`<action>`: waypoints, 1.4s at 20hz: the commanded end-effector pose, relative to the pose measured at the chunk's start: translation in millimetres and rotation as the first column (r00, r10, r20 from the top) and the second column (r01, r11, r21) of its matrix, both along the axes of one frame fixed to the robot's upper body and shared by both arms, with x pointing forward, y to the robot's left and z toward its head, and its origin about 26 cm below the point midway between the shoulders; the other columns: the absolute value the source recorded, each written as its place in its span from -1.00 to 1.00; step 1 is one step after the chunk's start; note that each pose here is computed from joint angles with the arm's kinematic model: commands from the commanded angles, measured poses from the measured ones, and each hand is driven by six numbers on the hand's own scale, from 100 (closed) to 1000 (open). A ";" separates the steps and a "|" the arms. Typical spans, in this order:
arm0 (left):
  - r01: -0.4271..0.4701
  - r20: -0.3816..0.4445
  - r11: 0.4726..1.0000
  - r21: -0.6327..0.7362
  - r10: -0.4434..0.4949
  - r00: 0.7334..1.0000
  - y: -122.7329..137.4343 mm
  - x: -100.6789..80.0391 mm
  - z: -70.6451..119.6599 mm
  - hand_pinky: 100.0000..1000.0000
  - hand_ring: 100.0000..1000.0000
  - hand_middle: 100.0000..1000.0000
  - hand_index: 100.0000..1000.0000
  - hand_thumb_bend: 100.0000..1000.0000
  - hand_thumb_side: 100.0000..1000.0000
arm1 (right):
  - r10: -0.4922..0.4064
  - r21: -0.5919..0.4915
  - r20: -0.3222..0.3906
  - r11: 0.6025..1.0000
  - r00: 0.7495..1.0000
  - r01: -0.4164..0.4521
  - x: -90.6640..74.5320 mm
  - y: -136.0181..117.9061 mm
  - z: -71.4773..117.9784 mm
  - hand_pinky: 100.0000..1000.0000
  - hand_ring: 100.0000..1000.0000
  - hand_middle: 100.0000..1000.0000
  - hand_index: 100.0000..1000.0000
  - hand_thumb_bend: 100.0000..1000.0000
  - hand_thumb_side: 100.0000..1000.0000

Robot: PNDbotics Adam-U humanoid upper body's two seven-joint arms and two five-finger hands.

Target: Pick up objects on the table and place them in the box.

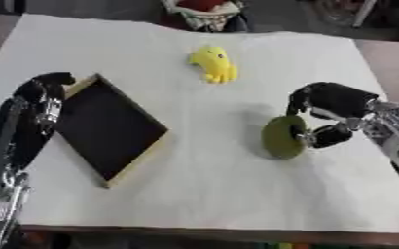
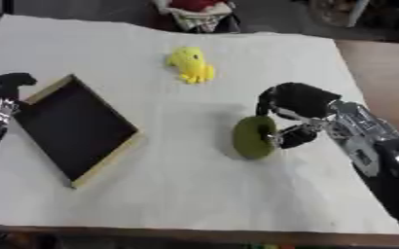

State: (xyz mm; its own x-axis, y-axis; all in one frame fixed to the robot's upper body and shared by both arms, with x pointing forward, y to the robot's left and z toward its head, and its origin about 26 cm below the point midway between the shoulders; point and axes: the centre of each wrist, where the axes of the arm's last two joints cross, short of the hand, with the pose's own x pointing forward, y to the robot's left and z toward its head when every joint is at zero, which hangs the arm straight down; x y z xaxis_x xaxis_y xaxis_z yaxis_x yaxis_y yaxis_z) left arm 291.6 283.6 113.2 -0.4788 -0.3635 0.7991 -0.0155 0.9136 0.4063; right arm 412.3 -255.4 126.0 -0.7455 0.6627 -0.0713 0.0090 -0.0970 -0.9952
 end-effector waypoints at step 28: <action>0.005 0.104 0.999 -0.045 0.000 0.995 -3.9 1.1 21.8 -0.05 0.73 0.31 0.52 -1.00 0.32 | 0.269 0.199 0.066 0.940 0.961 -0.276 49.4 219.4 105.2 0.46 0.02 0.05 -0.27 -1.00 -0.80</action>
State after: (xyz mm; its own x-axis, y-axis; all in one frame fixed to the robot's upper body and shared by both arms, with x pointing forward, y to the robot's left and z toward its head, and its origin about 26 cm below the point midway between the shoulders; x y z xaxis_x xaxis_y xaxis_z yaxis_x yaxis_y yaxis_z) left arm 293.6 278.7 124.1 -0.5285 -0.3278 0.7831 -0.0316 0.9294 0.3677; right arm 461.9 -44.8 222.3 -0.8948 0.4440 0.0471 0.0070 0.1193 -0.9928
